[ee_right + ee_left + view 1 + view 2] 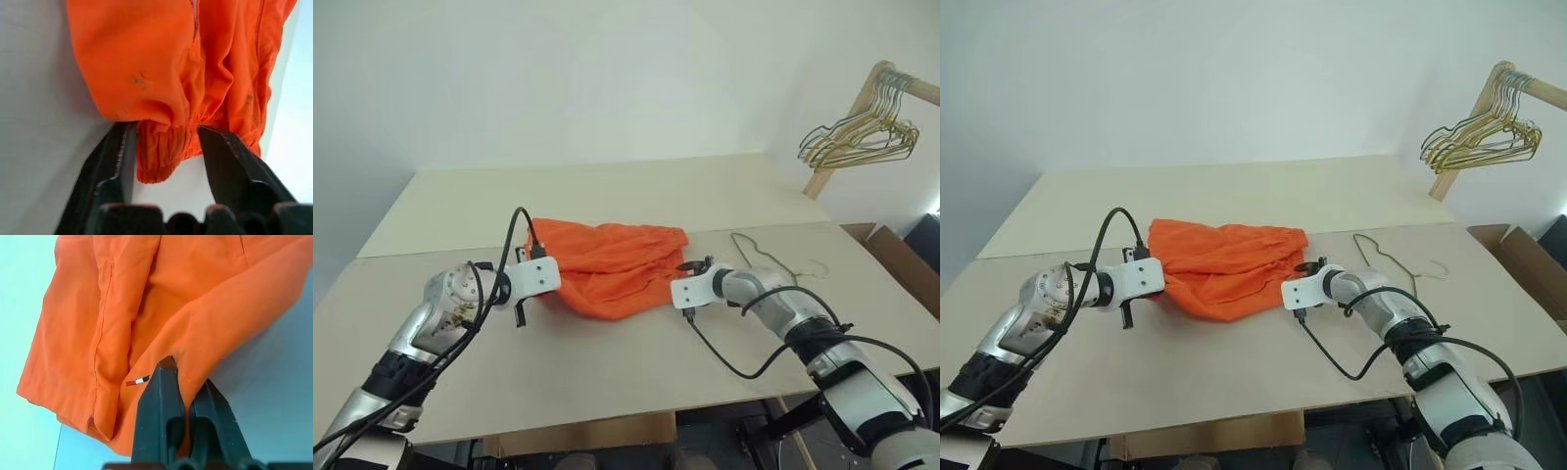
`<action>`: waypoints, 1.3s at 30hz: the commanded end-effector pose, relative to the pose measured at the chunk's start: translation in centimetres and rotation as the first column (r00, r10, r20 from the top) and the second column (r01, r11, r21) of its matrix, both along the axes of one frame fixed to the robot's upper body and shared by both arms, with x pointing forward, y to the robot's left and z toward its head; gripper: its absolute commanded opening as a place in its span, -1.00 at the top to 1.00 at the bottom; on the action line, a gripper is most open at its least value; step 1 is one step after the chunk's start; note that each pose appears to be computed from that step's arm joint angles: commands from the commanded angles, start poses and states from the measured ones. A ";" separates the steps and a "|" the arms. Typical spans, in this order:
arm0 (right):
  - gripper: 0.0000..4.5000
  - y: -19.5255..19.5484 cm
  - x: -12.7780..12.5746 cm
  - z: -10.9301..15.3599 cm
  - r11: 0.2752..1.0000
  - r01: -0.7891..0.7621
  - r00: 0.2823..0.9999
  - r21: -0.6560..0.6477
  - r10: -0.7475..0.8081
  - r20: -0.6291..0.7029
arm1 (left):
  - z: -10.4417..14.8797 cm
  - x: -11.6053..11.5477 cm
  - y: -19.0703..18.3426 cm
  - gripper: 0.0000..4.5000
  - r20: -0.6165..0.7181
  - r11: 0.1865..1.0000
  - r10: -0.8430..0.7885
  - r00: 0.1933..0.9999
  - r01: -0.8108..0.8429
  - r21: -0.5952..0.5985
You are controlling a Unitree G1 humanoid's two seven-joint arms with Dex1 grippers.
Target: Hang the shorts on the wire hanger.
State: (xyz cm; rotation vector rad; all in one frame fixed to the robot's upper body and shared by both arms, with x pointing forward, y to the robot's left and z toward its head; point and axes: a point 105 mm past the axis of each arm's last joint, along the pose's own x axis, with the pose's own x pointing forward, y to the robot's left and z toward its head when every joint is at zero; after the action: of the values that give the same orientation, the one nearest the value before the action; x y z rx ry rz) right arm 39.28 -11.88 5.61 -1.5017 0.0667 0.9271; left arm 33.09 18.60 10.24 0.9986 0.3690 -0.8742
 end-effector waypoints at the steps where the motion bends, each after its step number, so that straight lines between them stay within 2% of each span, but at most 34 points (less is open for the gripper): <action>1: 0.44 -0.3 0.6 -0.1 1.000 0.010 1.000 -0.011 -0.010 0.008 | 1.6 -0.1 0.2 1.00 0.052 1.000 -0.008 0.999 0.008 -0.006; 4: 0.91 -0.3 0.5 -0.2 1.000 0.003 1.000 -0.010 -0.003 0.000 | 1.7 -0.1 0.5 1.00 0.052 1.000 -0.003 0.999 0.003 -0.004; 5: 0.99 -0.4 0.4 -0.2 1.000 -0.002 1.000 -0.008 0.002 -0.001 | 1.7 -0.1 0.6 1.00 0.053 1.000 0.000 0.999 0.000 -0.003; 10: 0.99 -0.6 -0.6 0.9 0.999 -0.038 0.999 0.034 0.038 0.001 | 2.0 -0.4 1.0 1.00 0.057 1.000 0.003 0.998 -0.003 -0.002; 14: 0.99 -1.1 -4.4 3.0 0.984 -0.155 0.986 0.085 0.159 -0.039 | 2.6 -4.3 1.0 1.00 -0.080 0.986 -0.163 0.983 0.160 -0.039; 21: 0.99 -1.9 -10.5 6.1 0.944 -0.298 0.942 0.141 0.314 -0.118 | 3.4 -8.7 2.6 1.00 -0.221 0.968 -0.252 0.942 0.248 -0.048; 23: 0.99 -1.7 -11.4 6.8 0.933 -0.319 0.931 0.167 0.341 -0.129 | 3.5 -9.0 2.6 1.00 -0.221 0.968 -0.251 0.942 0.245 -0.055; 25: 0.99 -1.4 -11.2 7.7 0.928 -0.311 0.935 0.203 0.337 -0.112 | 3.6 -8.1 2.6 1.00 -0.170 0.972 -0.234 0.957 0.228 -0.051; 27: 0.99 -0.8 -9.7 9.0 0.923 -0.265 0.954 0.278 0.293 -0.067 | 4.0 -6.2 2.2 1.00 -0.078 0.978 -0.203 0.976 0.199 -0.054; 30: 0.99 -0.2 -5.7 11.5 0.911 -0.153 0.988 0.382 0.152 0.034 | 5.6 -1.3 1.6 1.00 0.120 0.993 -0.088 0.989 0.097 -0.071; 31: 0.99 -0.3 -3.6 12.7 0.904 -0.101 0.994 0.415 0.071 0.086 | 6.9 1.0 1.6 1.00 0.203 0.995 -0.030 0.979 0.050 -0.090; 33: 0.99 -0.6 0.5 15.2 0.874 0.004 0.978 0.485 -0.104 0.179 | 9.9 5.5 1.5 1.00 0.355 0.989 0.099 0.929 -0.053 -0.139; 34: 0.99 -0.6 1.7 15.9 0.863 0.030 0.967 0.504 -0.152 0.203 | 10.8 6.8 1.4 1.00 0.392 0.985 0.134 0.910 -0.080 -0.152; 36: 0.99 -0.9 4.4 18.5 0.819 0.080 0.913 0.568 -0.289 0.289 | 14.2 9.9 1.5 1.00 0.507 0.965 0.237 0.829 -0.142 -0.219; 38: 0.99 -1.3 6.6 23.0 0.736 0.083 0.805 0.672 -0.448 0.390 | 19.8 12.5 1.6 1.00 0.654 0.924 0.375 0.657 -0.209 -0.320; 39: 0.99 -1.4 7.1 24.4 0.707 0.073 0.765 0.704 -0.492 0.415 | 21.6 13.0 1.6 1.00 0.693 0.910 0.410 0.592 -0.222 -0.349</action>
State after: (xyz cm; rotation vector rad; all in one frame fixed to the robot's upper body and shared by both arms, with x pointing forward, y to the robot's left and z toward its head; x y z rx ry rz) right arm 45.95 -11.66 26.27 -1.0413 -0.3257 0.3120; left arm 45.78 19.41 28.37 0.9391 -0.1624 -0.2516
